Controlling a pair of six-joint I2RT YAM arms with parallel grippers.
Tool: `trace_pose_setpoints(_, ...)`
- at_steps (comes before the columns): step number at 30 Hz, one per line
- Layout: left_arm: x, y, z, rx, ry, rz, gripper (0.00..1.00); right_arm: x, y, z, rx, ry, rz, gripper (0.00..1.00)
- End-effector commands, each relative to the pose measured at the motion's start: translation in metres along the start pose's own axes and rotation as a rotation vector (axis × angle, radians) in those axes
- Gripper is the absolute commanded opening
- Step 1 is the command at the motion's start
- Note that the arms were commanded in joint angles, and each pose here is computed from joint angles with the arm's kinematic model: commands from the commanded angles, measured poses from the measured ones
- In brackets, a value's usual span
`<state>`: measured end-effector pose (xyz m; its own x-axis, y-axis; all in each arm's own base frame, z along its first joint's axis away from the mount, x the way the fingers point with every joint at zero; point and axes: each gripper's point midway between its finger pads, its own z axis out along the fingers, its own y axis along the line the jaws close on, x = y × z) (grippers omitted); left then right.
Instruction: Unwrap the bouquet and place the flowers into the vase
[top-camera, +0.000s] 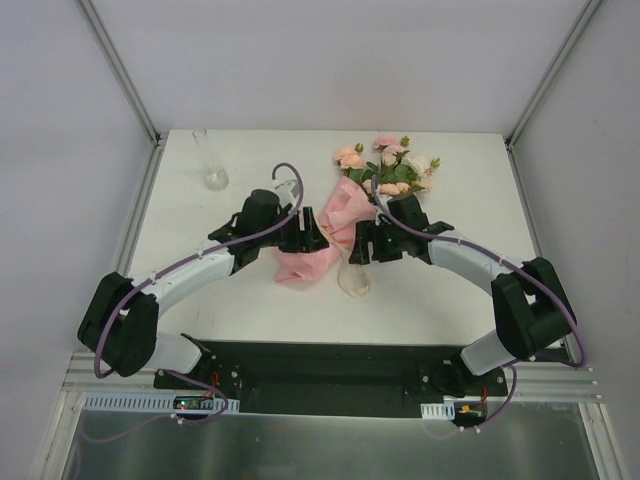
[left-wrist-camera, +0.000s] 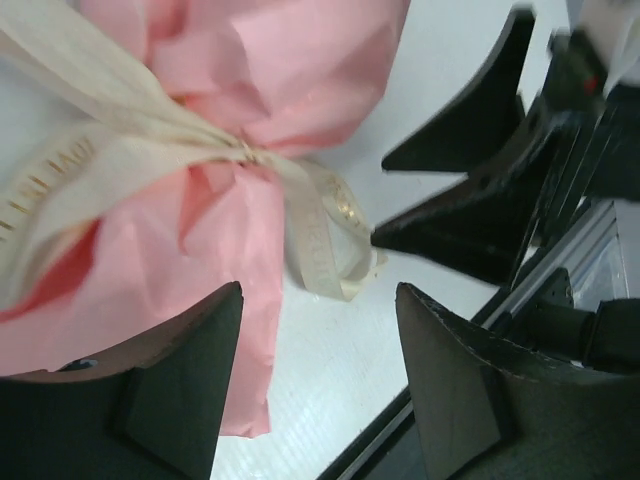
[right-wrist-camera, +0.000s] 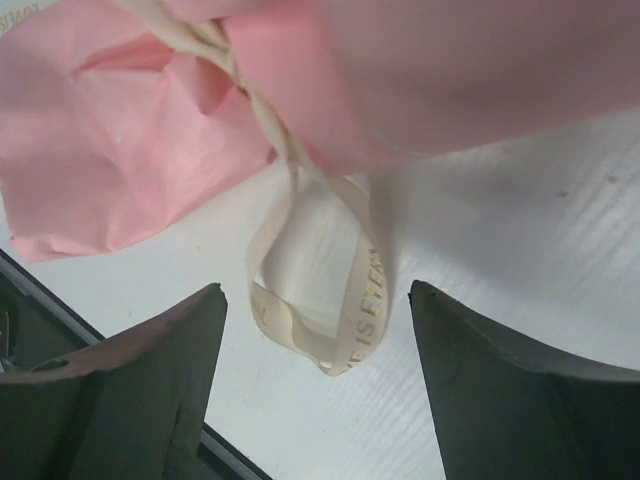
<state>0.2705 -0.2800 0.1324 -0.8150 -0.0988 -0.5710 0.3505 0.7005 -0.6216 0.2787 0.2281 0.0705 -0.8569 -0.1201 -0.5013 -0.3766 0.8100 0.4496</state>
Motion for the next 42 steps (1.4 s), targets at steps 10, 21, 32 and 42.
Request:
trace_pose_setpoints(10, -0.020, 0.051, 0.002, -0.036, 0.047, -0.100, 0.35, -0.070, 0.091, 0.004, -0.208, -0.139, -0.039, 0.55)
trace_pose_setpoints(21, 0.067, 0.010, 0.027, 0.070, 0.203, -0.102, 0.27, -0.045, 0.087, 0.021, -0.240, -0.055, -0.003, 0.42)
trace_pose_setpoints(32, 0.012, -0.019, -0.028, 0.078, -0.093, 0.061, 0.44, -0.061, 0.117, 0.030, -0.309, -0.045, -0.028, 0.44)
trace_pose_setpoints(42, -0.033, 0.043, -0.099, -0.094, -0.297, -0.058, 0.61, -0.043, 0.163, 0.062, -0.364, 0.035, -0.071, 0.39)
